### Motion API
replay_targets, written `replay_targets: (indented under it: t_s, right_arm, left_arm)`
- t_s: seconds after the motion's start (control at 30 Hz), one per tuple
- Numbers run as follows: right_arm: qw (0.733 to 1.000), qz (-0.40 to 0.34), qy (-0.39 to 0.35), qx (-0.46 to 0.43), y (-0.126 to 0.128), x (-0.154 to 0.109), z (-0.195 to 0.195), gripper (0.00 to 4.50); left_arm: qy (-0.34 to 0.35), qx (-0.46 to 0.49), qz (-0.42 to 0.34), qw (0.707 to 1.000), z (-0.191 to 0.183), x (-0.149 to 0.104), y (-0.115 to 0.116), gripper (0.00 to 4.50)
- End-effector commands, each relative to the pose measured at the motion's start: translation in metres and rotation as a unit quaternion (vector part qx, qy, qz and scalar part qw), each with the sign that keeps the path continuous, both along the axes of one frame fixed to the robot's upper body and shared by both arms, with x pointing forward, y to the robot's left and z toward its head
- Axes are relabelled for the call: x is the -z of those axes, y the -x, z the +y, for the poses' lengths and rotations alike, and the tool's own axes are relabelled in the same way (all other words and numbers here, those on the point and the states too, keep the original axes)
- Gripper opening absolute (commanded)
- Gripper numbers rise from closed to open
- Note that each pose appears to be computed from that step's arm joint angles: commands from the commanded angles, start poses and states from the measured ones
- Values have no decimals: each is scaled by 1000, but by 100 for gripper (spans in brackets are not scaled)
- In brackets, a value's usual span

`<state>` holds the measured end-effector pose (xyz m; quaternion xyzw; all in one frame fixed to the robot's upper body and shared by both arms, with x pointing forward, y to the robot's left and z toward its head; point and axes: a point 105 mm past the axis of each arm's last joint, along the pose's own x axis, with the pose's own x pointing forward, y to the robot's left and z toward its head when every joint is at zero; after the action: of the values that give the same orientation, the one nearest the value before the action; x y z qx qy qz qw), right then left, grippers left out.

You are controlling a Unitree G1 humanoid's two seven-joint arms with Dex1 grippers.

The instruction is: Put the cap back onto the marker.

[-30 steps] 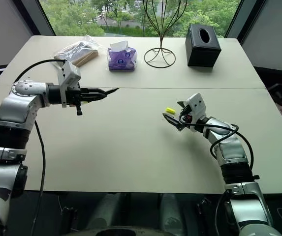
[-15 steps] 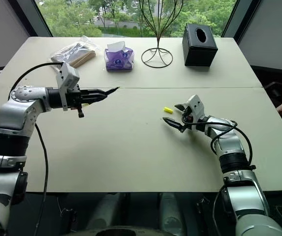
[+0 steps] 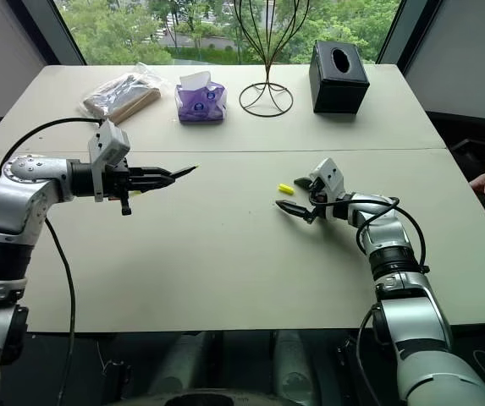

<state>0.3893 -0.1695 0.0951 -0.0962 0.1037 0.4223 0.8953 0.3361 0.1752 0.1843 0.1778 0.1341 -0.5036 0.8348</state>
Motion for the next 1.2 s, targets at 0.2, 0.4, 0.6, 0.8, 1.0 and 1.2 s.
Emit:
replay_targets:
  t_s: [0.2,0.4,0.6,0.8,1.0,1.2]
  right_arm:
    - [1000,-3,11,5,-4,2,-1,450]
    - [1000,-3,20,3,-5,5,-1,254]
    - [1000,3,26,0,-3,9,-1,2]
    - [999,-11,37,-1,-3,6,-2,2]
    - [990,-86,95,-58,3,-37,0,2]
    - [974,-121,125,-144,29,-75,21,2]
  left_arm:
    - [-54,14,7,998,10,5,9,6]
    - [-45,18,2,999,6,3,7,0]
    - [-40,21,-1,999,3,3,7,0]
    - [-36,21,-4,999,1,3,7,0]
    - [-38,51,-20,998,-8,-1,5,0]
    - [-48,128,-48,990,-36,-9,3,0]
